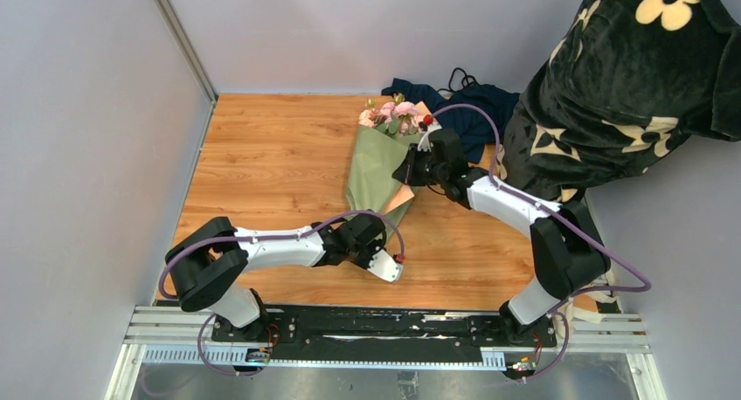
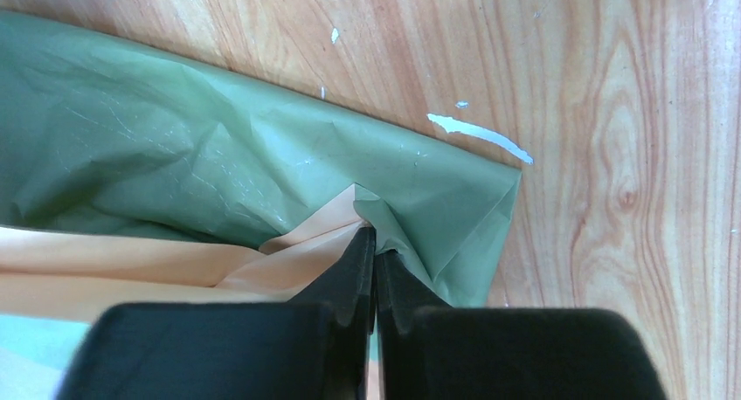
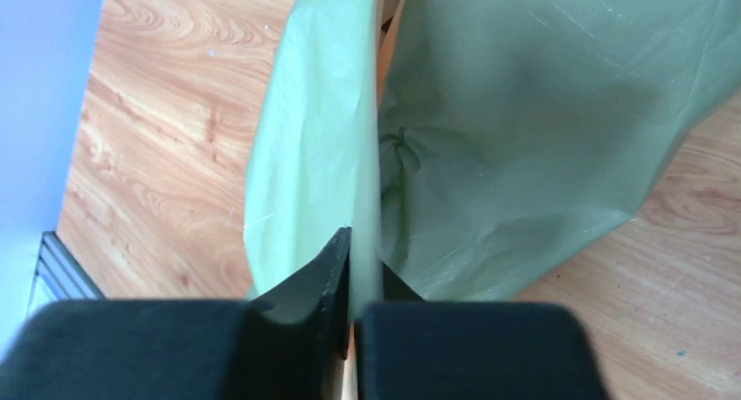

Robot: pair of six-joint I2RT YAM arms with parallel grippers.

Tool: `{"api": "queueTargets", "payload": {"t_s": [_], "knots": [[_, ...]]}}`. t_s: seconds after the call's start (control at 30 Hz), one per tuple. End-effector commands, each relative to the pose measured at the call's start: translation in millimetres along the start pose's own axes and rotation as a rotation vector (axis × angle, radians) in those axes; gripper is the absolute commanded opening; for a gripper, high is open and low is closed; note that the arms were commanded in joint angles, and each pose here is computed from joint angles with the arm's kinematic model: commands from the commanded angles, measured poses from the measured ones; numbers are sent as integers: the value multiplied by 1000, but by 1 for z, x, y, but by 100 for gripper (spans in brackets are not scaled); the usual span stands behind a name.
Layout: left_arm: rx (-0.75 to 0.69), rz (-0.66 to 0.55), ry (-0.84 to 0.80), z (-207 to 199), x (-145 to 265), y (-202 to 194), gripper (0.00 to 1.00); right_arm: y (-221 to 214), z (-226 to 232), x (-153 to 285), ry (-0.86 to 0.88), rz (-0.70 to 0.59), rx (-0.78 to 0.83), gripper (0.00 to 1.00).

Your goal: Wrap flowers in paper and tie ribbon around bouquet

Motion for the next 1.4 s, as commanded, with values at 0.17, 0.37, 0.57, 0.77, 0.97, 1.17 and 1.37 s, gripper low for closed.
{"api": "queueTargets", "payload": {"t_s": [0.17, 0.37, 0.57, 0.77, 0.97, 1.17, 1.37], "knots": [[196, -95, -71, 11, 34, 47, 69, -21, -45, 12, 52, -19, -83, 0], [232, -271, -189, 9, 94, 90, 85, -34, -70, 7, 87, 20, -73, 0], [332, -344, -71, 40, 99, 82, 69, -34, -74, 3, 90, 23, -45, 0], [481, -227, 128, 89, 59, 45, 33, -24, -80, 4, 84, -5, -46, 0], [470, -238, 17, 69, 30, 55, 37, -21, -84, 3, 89, -19, -42, 0], [384, -134, -71, 29, -12, 57, 44, -17, -86, 2, 78, -34, -36, 0], [392, -49, -129, 13, -37, 43, 46, -13, -92, 3, 38, -33, -19, 15]]}}
Point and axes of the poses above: each gripper's point midway between its finger pads, its own x axis back along the fingers, its own z axis along the line the jaws close on, y = z × x, the point moved 1 cm from there along x, back along the fingers, and after that the axes turned 14 degrees about x, right-handed, at the moved point
